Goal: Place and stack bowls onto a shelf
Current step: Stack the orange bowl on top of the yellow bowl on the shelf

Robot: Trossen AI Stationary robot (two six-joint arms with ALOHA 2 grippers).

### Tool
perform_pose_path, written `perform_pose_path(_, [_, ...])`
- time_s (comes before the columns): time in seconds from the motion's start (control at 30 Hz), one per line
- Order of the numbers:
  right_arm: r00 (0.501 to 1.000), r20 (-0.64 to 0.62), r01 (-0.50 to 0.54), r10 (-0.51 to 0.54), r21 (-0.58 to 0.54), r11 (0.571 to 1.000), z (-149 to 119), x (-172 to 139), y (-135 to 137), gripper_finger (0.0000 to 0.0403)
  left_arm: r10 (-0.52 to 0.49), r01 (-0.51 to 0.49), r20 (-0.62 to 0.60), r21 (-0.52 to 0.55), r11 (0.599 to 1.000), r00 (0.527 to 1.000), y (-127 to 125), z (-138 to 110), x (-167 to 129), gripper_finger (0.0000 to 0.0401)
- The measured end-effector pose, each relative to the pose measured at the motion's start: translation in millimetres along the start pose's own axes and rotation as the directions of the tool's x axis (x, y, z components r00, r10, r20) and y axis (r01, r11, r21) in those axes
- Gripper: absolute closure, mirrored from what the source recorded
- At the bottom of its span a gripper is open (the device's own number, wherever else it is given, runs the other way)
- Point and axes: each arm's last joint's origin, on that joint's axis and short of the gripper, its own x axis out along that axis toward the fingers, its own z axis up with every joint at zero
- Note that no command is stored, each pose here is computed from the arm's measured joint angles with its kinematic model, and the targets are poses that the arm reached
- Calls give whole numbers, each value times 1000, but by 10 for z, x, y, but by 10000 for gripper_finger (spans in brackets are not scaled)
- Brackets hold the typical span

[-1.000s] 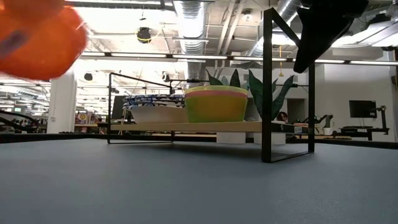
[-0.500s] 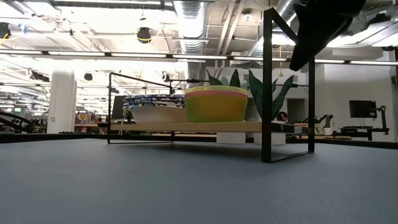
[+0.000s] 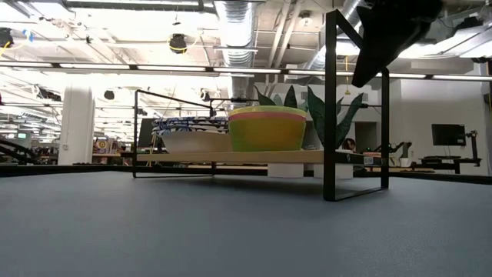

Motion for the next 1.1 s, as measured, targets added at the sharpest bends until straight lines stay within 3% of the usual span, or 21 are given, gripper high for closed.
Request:
perform_pose_path(0.4, [1000, 3, 2, -2, -4, 1000, -4, -4, 1, 372, -6, 13, -111, 66, 998, 994, 719, -101, 687, 401])
perform_pose_path(0.73, [1000, 26, 14, -14, -3, 1000, 3, -4, -2, 372, 191, -138, -258, 211, 968, 947, 1305, -375, 1063, 401])
perform_pose_path(0.83, [1000, 27, 14, -14, -2, 1000, 3, -4, -2, 372, 244, -148, -328, 293, 945, 912, 1337, -410, 1213, 401])
perform_pose_path(0.93, [1000, 27, 14, -14, -2, 1000, 3, -4, -2, 372, 337, -154, -404, 421, 894, 851, 1309, -427, 1377, 401])
perform_pose_path(1.1, [1000, 26, 15, -15, 0, 1000, 3, -4, -3, 372, 474, -75, -554, 594, 801, 684, 1278, -540, 1629, 401])
